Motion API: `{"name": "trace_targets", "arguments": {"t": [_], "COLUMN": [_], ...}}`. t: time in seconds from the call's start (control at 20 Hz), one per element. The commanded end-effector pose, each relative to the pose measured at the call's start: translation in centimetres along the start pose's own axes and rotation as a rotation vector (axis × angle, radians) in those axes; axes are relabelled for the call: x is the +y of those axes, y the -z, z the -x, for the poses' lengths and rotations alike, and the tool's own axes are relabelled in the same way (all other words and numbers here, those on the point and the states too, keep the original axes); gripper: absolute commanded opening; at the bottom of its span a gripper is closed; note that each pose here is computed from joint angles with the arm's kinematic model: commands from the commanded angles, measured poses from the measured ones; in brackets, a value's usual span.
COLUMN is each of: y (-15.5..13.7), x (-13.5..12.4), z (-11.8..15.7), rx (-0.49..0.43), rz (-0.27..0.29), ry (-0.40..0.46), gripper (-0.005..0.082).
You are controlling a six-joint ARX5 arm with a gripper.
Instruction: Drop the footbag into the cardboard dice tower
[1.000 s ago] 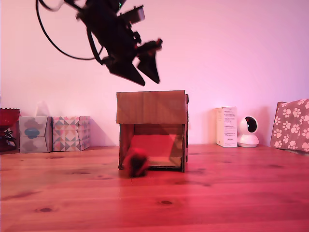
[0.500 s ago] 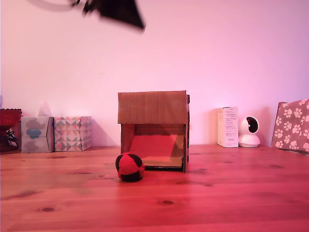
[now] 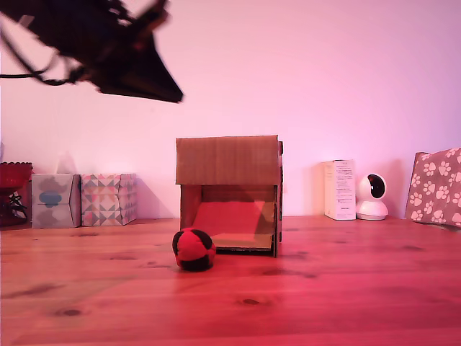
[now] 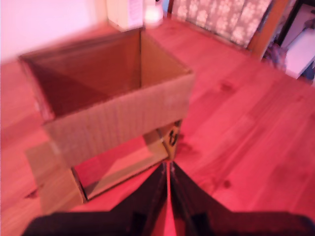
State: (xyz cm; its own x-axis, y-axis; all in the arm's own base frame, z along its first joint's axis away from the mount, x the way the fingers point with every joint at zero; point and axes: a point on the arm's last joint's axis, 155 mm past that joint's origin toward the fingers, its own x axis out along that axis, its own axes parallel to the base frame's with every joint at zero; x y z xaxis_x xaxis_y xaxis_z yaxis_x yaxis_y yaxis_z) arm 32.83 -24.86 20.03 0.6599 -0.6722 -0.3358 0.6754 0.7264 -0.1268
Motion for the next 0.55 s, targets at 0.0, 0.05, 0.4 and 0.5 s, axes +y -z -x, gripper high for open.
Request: {"name": "trace_targets", "arguments": {"t": [0.0,0.05,0.4,0.5], "y": [3.1,4.3,7.6,7.9], "x": [0.1,0.1,0.3,0.3], "z": [0.1,0.5,3.6,4.5], "rx": [0.037,0.049,0.056,0.066], "rz": [0.024,0.035,0.072,0.074], "ry": [-0.002,-0.004,-0.050,-0.061], "gripper": [-0.0020,-0.0020,-0.0020,-0.0020]}}
